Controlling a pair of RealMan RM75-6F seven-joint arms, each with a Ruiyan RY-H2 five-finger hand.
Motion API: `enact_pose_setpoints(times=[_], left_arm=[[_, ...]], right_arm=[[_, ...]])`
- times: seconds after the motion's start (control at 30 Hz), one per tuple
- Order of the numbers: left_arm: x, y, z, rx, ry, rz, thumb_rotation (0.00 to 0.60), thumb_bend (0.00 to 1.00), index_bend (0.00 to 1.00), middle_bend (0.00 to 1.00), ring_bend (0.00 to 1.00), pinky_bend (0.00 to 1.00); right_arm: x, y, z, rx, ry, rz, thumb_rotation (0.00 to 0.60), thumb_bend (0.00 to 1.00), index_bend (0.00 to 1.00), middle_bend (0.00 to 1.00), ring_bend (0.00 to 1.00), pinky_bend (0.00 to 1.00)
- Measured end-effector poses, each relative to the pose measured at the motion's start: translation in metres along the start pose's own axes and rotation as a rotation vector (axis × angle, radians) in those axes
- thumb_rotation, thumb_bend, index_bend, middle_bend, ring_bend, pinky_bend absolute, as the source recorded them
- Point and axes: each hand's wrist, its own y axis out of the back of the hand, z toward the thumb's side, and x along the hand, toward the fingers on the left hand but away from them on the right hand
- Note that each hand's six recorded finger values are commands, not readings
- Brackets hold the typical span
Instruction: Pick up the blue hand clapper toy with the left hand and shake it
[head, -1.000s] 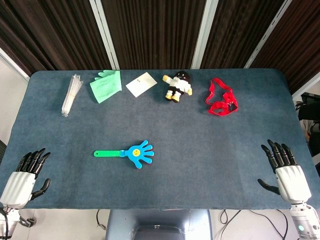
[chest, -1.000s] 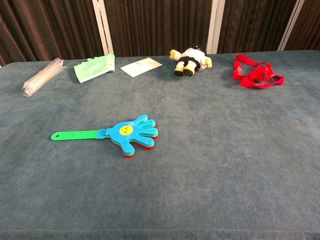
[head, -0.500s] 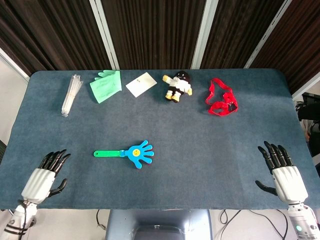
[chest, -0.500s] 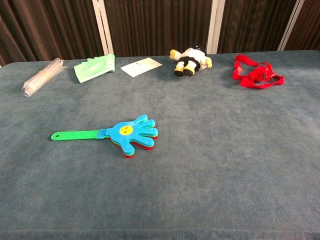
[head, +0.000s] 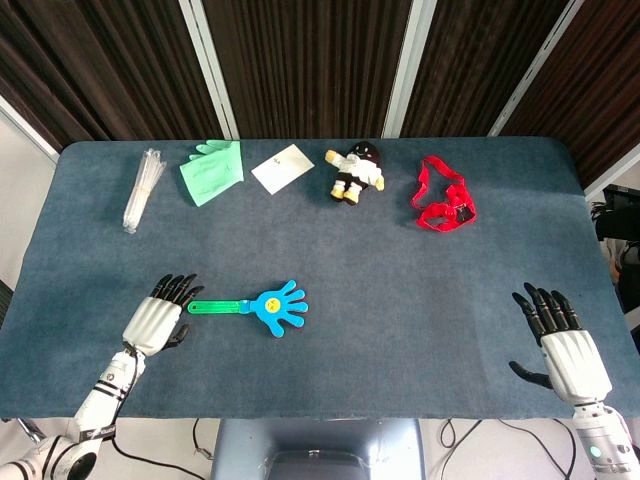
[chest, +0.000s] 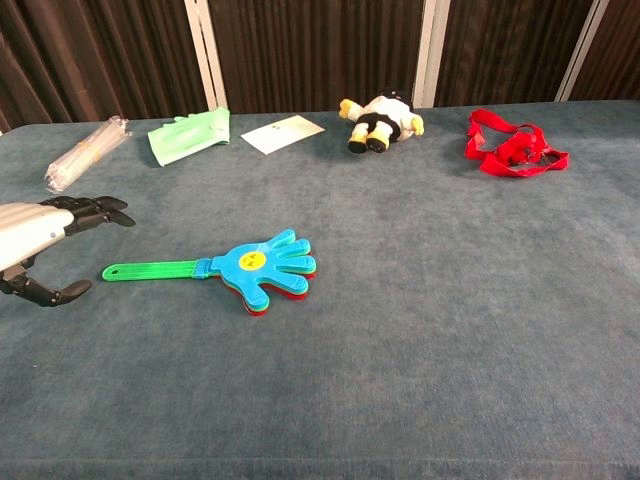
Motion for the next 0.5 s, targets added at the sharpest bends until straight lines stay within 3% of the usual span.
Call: enact_pose_setpoints(times=[0.17,0.5], left_arm=[[0.014,-0.012,0.003,0.017,0.009,-0.025,0.6,0.41,0.2,0.0,0.0,0.05],[0.024,-0.016,0.023,0.011,-0.025,-0.022,0.6,0.43,0.26,0.0,0.0,0.05]], right_arm=[[0.001,-0.002,0.0,0.001,0.001,0.014,0.6,0.15,0.0,0.0,0.0,0.0],[0.002,-0.002,0.0,-0.007,0.003,0.026,0.6,0.15,0.0,0.0,0.0,0.0]])
